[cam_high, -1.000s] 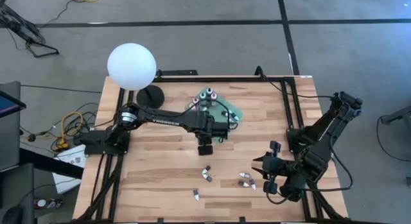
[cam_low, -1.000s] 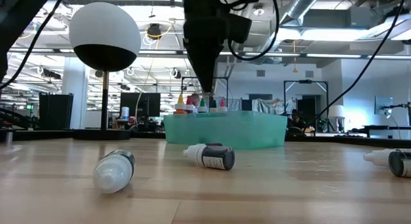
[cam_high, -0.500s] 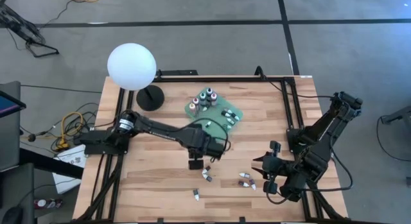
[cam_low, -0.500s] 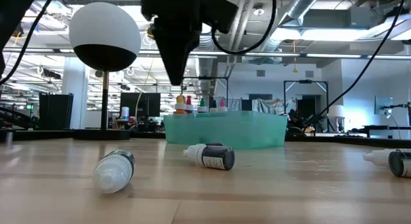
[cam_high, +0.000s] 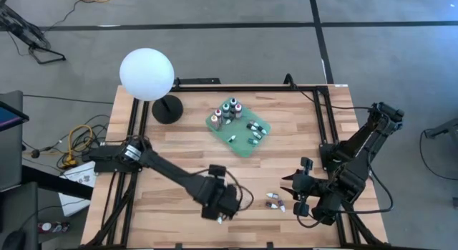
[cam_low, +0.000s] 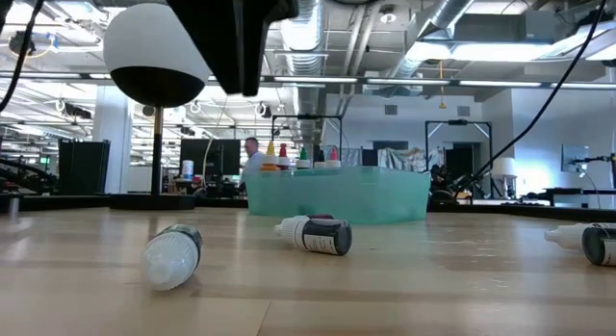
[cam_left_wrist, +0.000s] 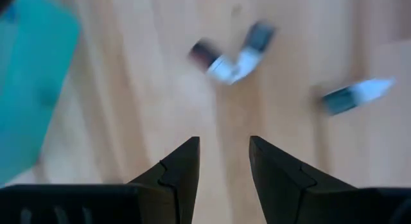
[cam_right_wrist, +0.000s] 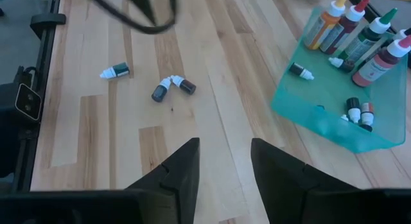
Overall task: Pick & Place food coloring
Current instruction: Put the small black food coloring bottle into the green bin
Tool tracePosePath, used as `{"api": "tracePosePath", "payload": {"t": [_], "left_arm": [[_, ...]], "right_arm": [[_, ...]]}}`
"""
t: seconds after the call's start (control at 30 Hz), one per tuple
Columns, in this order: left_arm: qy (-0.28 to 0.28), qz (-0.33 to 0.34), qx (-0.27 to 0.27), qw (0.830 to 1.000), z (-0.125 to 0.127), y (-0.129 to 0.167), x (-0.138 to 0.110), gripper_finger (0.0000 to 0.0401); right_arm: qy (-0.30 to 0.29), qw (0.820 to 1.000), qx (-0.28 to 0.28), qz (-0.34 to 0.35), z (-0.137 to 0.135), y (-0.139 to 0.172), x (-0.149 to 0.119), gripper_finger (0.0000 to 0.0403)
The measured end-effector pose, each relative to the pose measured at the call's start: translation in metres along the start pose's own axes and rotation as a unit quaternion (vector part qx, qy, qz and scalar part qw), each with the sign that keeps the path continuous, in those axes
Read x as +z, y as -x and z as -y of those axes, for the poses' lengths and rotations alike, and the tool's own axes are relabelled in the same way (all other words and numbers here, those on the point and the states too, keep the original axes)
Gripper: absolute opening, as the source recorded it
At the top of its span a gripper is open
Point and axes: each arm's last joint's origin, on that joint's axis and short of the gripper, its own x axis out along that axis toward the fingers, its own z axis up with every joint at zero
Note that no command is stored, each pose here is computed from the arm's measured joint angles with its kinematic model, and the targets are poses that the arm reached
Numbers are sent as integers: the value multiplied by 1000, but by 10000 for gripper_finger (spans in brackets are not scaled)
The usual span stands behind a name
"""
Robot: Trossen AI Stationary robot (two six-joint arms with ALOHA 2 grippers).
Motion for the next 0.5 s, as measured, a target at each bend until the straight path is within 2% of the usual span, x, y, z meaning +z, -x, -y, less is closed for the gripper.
{"api": "tracePosePath", "payload": {"t": [0.23, 0.5], "left_arm": [[-43, 93, -45, 994, 41, 12, 6, 129], [-103, 133, -56, 984, 74, 13, 0, 129]], "right_arm": [[-4, 1000, 3, 3, -1, 0, 1, 134], [-16, 1000, 13, 11, -3, 0, 3, 134]]}}
